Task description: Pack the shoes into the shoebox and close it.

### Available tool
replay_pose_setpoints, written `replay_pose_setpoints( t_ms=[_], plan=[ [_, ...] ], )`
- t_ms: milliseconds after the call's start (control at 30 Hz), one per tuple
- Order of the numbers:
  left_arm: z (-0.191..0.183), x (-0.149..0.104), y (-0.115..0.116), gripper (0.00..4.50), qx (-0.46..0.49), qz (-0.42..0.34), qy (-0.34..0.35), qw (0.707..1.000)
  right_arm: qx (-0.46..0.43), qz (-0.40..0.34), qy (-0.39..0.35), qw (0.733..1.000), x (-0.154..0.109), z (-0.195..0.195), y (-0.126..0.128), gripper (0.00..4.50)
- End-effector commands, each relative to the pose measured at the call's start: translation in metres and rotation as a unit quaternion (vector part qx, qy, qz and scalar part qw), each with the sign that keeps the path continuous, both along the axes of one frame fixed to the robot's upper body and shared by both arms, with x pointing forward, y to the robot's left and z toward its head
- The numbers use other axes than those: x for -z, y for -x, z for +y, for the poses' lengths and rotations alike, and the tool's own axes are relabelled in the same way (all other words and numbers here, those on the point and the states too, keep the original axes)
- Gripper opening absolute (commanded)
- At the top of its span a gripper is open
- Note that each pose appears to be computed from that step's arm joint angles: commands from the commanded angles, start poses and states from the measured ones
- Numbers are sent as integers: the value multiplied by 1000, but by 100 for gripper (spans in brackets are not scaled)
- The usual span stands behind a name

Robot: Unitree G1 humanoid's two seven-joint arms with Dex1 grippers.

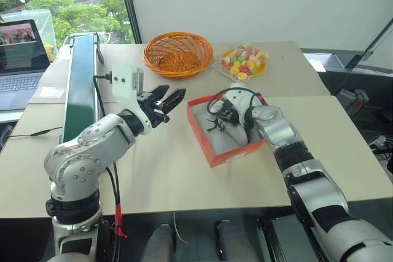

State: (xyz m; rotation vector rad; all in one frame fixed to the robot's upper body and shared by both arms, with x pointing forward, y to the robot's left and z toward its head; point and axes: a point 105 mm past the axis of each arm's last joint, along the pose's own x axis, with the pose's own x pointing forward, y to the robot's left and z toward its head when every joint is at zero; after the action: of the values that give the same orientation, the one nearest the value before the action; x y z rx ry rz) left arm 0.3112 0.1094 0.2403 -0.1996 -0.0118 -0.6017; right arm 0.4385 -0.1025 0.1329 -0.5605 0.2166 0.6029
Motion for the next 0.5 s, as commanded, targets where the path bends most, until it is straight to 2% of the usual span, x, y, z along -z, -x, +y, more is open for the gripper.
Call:
replay_pose_setpoints(
  t_ms=[33,67,267,367,433,500],
  plan=[
    [-5,-16,5,272,13,-34,2,999,-13,-72,-2,997,-36,8,-1,424],
    [-5,-17,5,272,15,-34,1,999,-14,-82,-5,997,-42,10,0,438],
    [-8,-18,4,272,20,-37,-2,999,-41,-129,0,991,-83,24,12,438],
    [-4,-19,2,272,15,-38,-7,999,-74,-143,-36,986,-116,35,27,438],
    [2,-18,0,272,4,-37,-15,999,-88,-126,-100,983,-135,39,35,438],
    [16,-14,-5,272,-31,-36,-35,998,-143,-78,-193,968,-150,45,51,438]
  ],
)
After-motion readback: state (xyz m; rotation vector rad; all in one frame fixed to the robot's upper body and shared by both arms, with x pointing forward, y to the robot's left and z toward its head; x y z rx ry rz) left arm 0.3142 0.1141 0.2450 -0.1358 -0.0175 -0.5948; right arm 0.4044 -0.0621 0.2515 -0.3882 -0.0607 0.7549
